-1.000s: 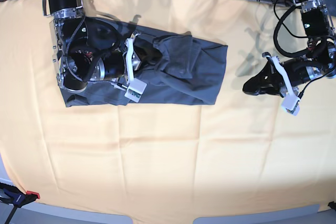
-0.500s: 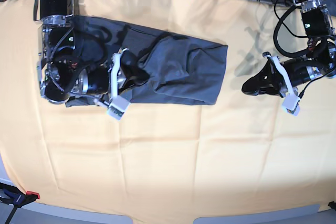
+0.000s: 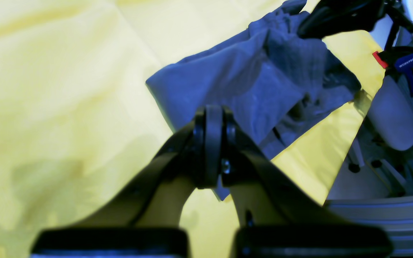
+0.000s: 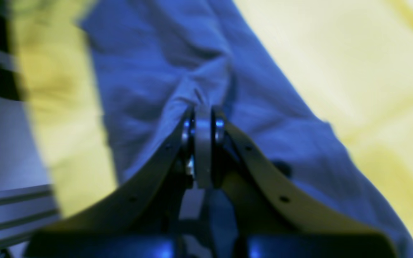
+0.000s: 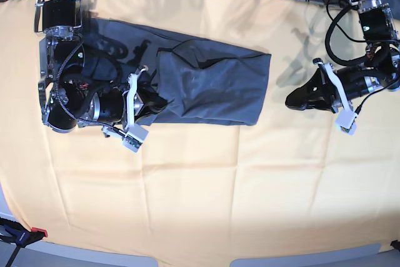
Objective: Fold the T-shirt properly
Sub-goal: 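Press and smooth the folded shirt with the right gripper, then grasp the shirt end with the right gripper and drag it toward the robot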
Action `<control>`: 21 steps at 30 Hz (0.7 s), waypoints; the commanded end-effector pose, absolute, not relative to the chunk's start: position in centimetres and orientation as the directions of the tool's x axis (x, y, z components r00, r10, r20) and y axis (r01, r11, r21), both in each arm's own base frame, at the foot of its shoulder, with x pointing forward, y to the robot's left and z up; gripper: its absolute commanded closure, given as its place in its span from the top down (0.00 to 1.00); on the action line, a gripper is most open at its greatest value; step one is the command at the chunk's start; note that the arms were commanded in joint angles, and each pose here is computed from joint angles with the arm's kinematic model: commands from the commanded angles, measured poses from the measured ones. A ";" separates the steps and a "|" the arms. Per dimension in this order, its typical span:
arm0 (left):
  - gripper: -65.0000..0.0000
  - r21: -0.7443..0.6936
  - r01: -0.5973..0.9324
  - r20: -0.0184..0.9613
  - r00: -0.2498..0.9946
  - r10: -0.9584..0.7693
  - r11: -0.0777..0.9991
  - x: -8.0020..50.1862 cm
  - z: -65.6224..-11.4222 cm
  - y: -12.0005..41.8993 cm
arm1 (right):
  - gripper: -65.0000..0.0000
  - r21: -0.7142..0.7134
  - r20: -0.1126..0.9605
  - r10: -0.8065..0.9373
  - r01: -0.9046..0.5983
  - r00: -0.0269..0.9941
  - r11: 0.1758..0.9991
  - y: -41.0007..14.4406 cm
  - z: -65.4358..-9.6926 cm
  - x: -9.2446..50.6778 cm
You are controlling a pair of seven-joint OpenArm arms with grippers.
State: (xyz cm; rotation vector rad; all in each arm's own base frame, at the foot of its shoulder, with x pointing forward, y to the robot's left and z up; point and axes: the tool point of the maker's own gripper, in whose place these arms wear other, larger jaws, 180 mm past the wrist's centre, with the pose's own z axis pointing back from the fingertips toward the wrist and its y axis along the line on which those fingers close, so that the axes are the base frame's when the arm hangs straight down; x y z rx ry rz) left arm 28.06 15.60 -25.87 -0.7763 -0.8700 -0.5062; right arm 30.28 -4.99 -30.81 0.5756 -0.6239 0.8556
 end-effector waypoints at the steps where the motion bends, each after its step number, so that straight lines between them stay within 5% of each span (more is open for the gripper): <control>1: 0.00 -0.374 0.694 0.851 0.521 -0.070 0.615 28.4 -24.3 15.7 | 0.00 0.168 0.739 0.486 -0.826 0.467 0.538 -5.1 -29.4 31.5; 3: 0.00 -0.374 0.694 0.851 0.520 -0.070 0.615 28.4 -24.3 15.7 | 0.00 0.126 0.732 0.500 -0.814 0.462 0.568 -5.7 -29.7 32.1; 7: 0.00 -0.381 0.691 0.847 0.528 -0.068 0.614 28.2 -24.6 15.6 | 0.46 0.062 0.700 0.536 -0.787 0.472 0.614 -7.0 -30.4 32.9; 9: 0.00 -0.386 0.689 0.843 0.534 -0.068 0.614 28.0 -24.8 15.6 | 0.57 0.077 0.709 0.521 -0.787 0.475 0.613 -6.8 -30.2 32.9; 15: 0.00 -0.404 0.690 0.836 0.545 -0.063 0.601 27.5 -24.9 15.5 | 0.57 0.022 0.768 0.500 -0.796 0.401 0.605 -7.2 -26.9 33.0; 21: 0.00 -0.356 0.692 0.828 0.546 -0.132 0.628 27.5 -25.2 16.8 | 0.57 -0.017 0.757 0.414 -0.618 0.506 0.786 -15.9 -25.6 33.6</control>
